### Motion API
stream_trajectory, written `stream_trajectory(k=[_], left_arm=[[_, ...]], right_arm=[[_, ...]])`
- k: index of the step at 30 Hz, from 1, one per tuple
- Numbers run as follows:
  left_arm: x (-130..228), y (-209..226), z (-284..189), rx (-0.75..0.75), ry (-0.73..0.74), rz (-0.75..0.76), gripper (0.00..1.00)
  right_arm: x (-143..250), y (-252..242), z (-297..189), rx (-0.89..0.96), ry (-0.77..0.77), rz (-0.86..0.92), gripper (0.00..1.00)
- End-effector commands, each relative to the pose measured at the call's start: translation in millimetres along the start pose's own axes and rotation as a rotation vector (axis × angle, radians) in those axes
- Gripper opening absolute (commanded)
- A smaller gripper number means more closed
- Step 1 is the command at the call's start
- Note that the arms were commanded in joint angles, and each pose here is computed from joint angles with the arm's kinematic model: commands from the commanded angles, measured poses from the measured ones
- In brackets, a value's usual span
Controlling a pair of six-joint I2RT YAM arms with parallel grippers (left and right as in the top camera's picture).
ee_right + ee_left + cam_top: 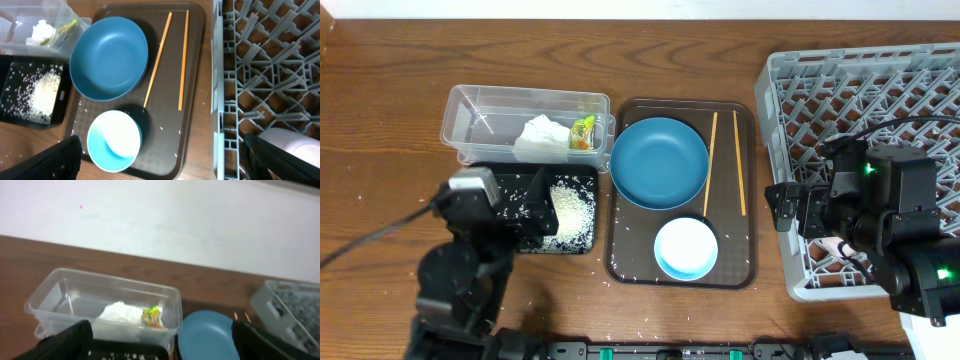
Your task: Sort waste into correct bins and load items into the dishwasher rack
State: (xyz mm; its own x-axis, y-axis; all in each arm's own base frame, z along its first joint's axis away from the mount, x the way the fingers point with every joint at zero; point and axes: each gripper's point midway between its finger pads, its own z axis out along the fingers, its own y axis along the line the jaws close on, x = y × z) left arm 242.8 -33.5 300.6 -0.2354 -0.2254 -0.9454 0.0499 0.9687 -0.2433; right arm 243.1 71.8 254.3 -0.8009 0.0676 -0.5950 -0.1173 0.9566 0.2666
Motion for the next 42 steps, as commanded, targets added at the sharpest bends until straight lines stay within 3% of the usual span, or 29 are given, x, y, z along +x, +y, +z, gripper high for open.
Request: stream_trajectory(k=[1, 17, 21, 42], left_arm=[[33, 17, 6, -0.035, -0.005, -0.007, 0.91], [132, 43, 20, -0.021, -0.058, -0.027, 0.91], [159, 50, 29, -0.037, -0.003, -0.021, 0.91], [154, 48, 31, -0.026, -0.042, -0.025, 0.91]], right_arm=[[0, 0, 0, -0.003, 0.001, -0.012, 0.99], [1, 0, 0, -0.002, 0.005, -0.011, 0.99], [1, 0, 0, -0.001, 0.006, -0.011, 0.99], [1, 0, 0, -0.002, 0.006, -0.011, 0.99]])
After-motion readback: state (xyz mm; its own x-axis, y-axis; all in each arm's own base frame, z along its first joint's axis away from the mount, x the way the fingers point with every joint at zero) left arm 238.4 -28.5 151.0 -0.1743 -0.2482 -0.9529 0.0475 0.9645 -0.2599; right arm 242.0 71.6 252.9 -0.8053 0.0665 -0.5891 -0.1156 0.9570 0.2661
